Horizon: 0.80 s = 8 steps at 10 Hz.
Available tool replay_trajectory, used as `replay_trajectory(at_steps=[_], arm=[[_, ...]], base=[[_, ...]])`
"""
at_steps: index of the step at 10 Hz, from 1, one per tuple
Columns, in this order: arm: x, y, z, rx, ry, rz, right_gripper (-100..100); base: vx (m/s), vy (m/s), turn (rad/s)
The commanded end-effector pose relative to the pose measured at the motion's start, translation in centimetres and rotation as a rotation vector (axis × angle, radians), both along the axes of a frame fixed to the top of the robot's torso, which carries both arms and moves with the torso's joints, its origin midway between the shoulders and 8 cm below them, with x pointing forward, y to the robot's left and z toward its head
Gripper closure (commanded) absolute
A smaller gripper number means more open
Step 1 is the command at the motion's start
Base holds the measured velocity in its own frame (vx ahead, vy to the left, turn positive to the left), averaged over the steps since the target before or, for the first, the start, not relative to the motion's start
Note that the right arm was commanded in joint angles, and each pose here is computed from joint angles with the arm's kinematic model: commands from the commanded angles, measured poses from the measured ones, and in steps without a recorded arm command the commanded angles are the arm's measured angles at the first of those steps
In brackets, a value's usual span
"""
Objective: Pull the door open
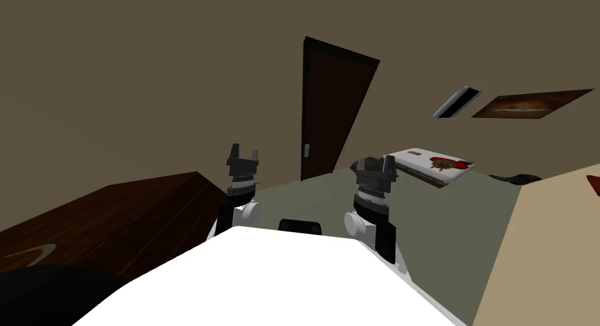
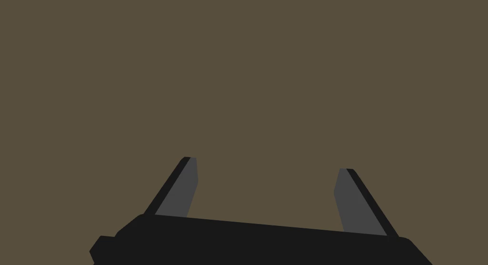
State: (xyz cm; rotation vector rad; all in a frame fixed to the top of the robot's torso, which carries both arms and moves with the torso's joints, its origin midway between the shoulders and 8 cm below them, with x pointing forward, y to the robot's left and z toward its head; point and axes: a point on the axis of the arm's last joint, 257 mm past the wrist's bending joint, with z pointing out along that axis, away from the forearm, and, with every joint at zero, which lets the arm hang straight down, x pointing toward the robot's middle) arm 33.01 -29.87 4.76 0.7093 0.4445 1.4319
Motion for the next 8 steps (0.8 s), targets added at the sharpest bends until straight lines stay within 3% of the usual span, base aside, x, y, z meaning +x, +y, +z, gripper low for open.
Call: replay_trajectory(at_steps=[1,8], arm=[[0.7,0.0,-0.9,0.036,0.014,0.038,-100],[3.9,-0.1,-5.3,0.214,0.08,0.204,-100]], base=[[0.072,-0.01,0.09],[0.113,-0.026,0.111]])
